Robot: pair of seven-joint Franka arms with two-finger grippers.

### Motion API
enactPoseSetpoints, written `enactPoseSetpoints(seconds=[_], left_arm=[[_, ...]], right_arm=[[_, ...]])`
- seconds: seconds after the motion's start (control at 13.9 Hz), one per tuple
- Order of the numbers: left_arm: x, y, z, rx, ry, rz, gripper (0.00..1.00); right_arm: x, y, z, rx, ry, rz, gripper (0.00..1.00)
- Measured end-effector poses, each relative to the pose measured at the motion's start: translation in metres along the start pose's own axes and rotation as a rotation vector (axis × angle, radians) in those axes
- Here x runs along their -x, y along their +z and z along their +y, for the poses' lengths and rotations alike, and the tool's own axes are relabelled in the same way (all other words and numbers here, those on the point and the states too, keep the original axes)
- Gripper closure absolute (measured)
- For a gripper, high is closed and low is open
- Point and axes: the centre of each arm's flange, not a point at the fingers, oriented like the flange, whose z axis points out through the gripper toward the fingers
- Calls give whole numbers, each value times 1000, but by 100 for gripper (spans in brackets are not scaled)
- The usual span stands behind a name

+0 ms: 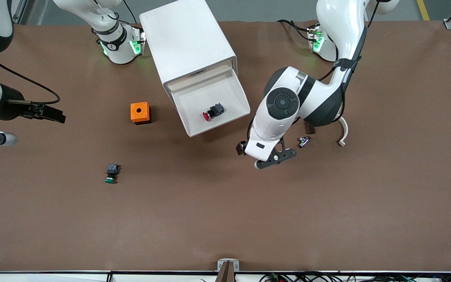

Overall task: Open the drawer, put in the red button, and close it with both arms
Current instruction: 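Withdraw the right gripper while the left gripper moves to the drawer front, then push the drawer closed with the left gripper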

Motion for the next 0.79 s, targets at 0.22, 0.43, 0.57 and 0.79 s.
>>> enactPoseSetpoints(seconds=[0.22, 0.43, 0.57, 0.79], left_arm=[[-6, 54, 9, 32, 2, 32, 0], [10, 66, 20, 32, 11, 26, 0], [21, 70, 25, 26, -11, 20, 0], [42, 82, 30, 10, -31, -10, 0]], right_arm=[[5, -1, 12, -9, -26, 21, 0], [15, 6, 22, -19, -54, 56, 0], [21, 9, 30, -22, -67, 63, 0], [25, 4, 54, -27, -100, 76, 0]])
